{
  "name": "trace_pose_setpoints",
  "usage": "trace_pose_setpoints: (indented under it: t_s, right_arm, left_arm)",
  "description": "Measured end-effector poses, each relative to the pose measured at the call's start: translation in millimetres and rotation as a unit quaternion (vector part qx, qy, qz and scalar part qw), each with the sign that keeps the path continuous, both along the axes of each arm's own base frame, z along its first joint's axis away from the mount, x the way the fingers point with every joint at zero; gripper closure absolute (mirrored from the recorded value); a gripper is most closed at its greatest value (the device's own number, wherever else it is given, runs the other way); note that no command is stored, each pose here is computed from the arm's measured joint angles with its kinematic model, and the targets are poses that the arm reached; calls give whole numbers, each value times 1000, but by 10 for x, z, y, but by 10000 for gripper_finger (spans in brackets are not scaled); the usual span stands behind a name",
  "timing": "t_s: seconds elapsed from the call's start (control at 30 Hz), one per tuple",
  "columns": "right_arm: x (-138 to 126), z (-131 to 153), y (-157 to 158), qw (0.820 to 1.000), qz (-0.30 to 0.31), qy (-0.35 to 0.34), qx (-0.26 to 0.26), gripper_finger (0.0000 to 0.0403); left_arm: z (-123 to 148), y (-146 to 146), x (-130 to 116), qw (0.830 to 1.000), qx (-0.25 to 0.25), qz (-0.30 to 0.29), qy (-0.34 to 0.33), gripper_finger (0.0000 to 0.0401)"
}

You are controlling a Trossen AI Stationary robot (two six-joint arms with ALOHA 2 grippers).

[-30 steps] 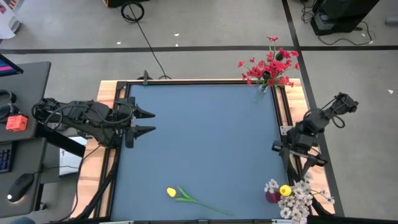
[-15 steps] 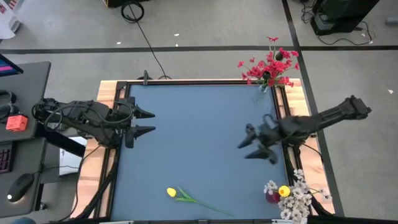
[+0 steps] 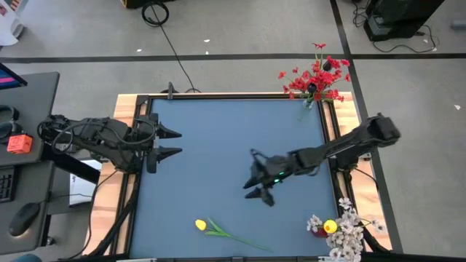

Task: Sort flowers into vase by color
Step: Put the yellow flower into the red flower vase

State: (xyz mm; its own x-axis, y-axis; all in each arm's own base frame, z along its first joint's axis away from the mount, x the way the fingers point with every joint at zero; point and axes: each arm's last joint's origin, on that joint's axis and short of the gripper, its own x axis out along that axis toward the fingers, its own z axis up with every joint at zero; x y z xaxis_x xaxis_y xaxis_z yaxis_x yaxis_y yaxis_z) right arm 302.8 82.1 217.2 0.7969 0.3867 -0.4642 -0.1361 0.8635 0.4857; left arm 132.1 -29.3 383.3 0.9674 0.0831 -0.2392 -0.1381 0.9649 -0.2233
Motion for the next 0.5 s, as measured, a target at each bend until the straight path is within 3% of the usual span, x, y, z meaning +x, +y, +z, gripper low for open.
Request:
trace_pose_setpoints:
  t_s: [0.33,0.5]
  right_arm:
    - [828,-246,454,992,-19,122,32,199]
    - [1064,-443,733,980,-42,193,24,200]
  left_arm:
    - [2,1,-1,1000,0,0,-1,136]
    - [1,0,-1,1000,0,0,0,136]
